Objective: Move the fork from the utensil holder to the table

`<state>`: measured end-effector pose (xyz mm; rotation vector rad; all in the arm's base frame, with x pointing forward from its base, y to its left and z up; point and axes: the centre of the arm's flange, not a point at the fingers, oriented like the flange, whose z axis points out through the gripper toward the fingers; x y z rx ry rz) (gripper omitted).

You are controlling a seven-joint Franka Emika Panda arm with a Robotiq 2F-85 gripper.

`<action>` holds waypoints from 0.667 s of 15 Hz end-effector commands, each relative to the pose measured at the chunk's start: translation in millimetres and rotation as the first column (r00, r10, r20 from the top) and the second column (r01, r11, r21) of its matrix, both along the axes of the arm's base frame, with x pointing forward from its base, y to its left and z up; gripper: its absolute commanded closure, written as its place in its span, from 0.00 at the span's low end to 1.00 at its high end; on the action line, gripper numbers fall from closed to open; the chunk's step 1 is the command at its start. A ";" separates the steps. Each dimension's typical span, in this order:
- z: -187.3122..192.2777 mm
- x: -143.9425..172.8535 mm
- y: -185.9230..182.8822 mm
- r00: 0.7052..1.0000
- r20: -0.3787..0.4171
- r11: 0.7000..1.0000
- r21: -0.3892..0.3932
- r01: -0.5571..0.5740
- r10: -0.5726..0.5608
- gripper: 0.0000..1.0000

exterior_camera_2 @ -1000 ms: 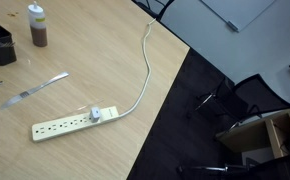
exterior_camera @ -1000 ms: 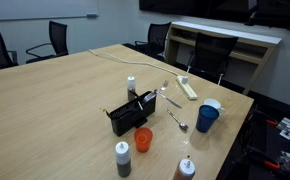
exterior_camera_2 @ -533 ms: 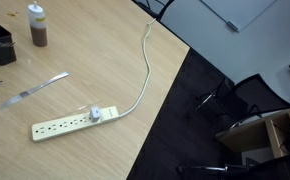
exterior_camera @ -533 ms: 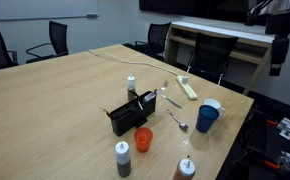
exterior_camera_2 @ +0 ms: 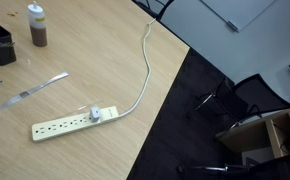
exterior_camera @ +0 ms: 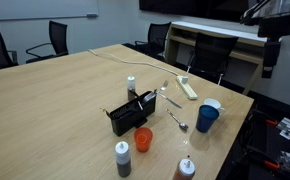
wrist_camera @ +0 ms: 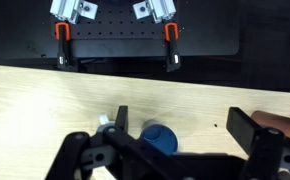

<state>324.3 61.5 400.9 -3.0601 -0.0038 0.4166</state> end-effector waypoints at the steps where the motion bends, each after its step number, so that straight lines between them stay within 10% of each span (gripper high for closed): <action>1: -0.2 -0.1 0.0 1.000 -0.001 1.000 0.000 0.000 0.000 0.00; 10: -94.1 95.6 -5.4 0.994 0.109 0.977 0.214 -0.003 -0.021 0.00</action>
